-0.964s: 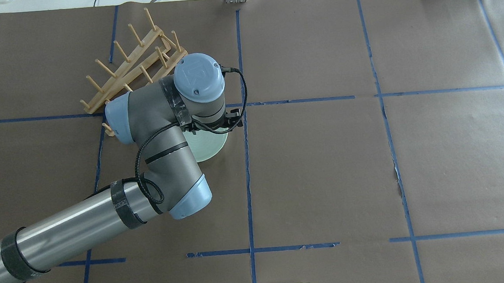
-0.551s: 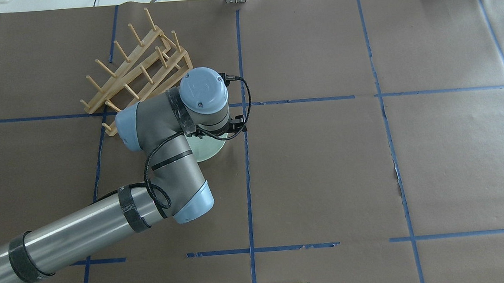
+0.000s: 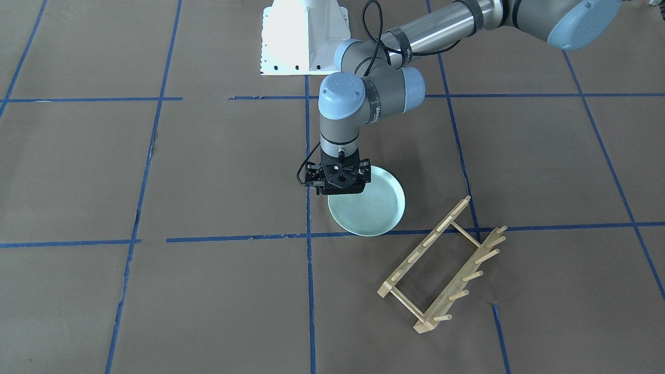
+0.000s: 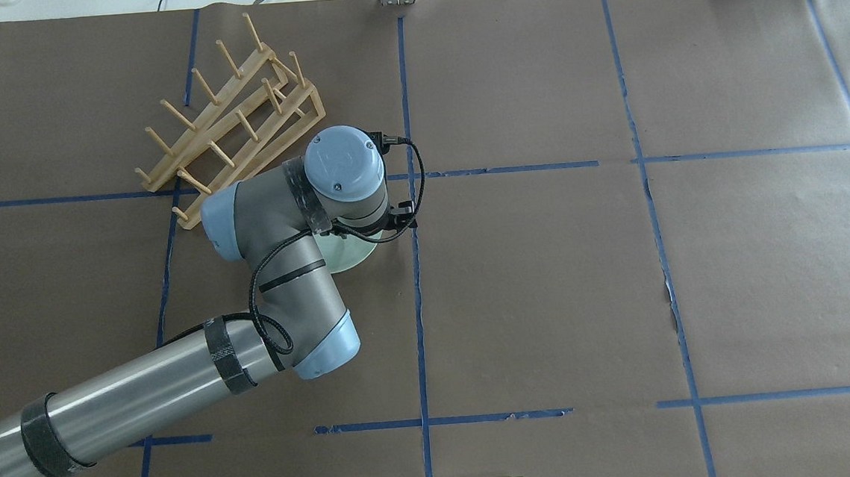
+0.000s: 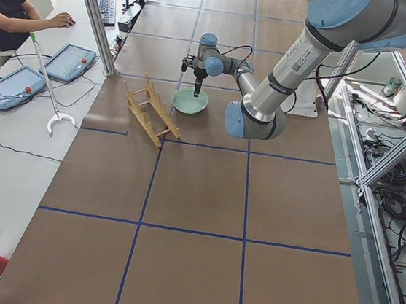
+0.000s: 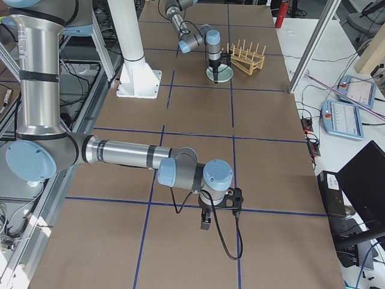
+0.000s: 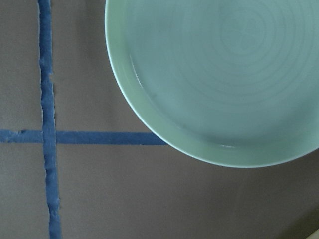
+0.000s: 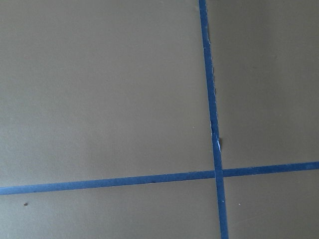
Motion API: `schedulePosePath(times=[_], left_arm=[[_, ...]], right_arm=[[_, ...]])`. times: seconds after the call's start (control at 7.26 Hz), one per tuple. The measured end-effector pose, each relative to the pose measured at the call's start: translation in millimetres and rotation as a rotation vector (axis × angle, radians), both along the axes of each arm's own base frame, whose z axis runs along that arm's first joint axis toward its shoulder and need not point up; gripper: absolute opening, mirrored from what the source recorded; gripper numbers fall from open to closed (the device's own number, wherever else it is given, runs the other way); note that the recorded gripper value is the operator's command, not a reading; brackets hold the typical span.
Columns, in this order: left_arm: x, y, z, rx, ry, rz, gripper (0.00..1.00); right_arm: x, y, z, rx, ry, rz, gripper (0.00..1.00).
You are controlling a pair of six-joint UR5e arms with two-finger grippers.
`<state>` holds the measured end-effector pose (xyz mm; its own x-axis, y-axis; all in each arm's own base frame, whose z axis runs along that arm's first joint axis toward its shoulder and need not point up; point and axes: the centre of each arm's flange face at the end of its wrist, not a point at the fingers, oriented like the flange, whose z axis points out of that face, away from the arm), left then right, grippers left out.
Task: Place plate on rack
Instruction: 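Lower the left gripper onto the plate rim and close on it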
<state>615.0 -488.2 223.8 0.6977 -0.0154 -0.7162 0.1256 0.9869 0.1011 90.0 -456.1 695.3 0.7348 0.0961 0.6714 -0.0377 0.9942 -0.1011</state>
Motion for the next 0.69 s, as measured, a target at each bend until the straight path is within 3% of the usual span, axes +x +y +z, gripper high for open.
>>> schedulePosePath(times=[0.28,0.41,0.69], left_arm=[[0.6,0.8,-2.1,0.002,0.004,0.001,0.11],[0.5,1.1,-3.6,0.002,0.006,0.000,0.00],[-0.1,1.5,-5.6,0.003,0.009,0.000,0.00]], right_arm=[[0.0,0.0,0.0,0.000,0.000,0.000,1.00],[0.0,0.0,0.0,0.000,0.000,0.000,1.00],[0.0,0.0,0.0,0.000,0.000,0.000,1.00]])
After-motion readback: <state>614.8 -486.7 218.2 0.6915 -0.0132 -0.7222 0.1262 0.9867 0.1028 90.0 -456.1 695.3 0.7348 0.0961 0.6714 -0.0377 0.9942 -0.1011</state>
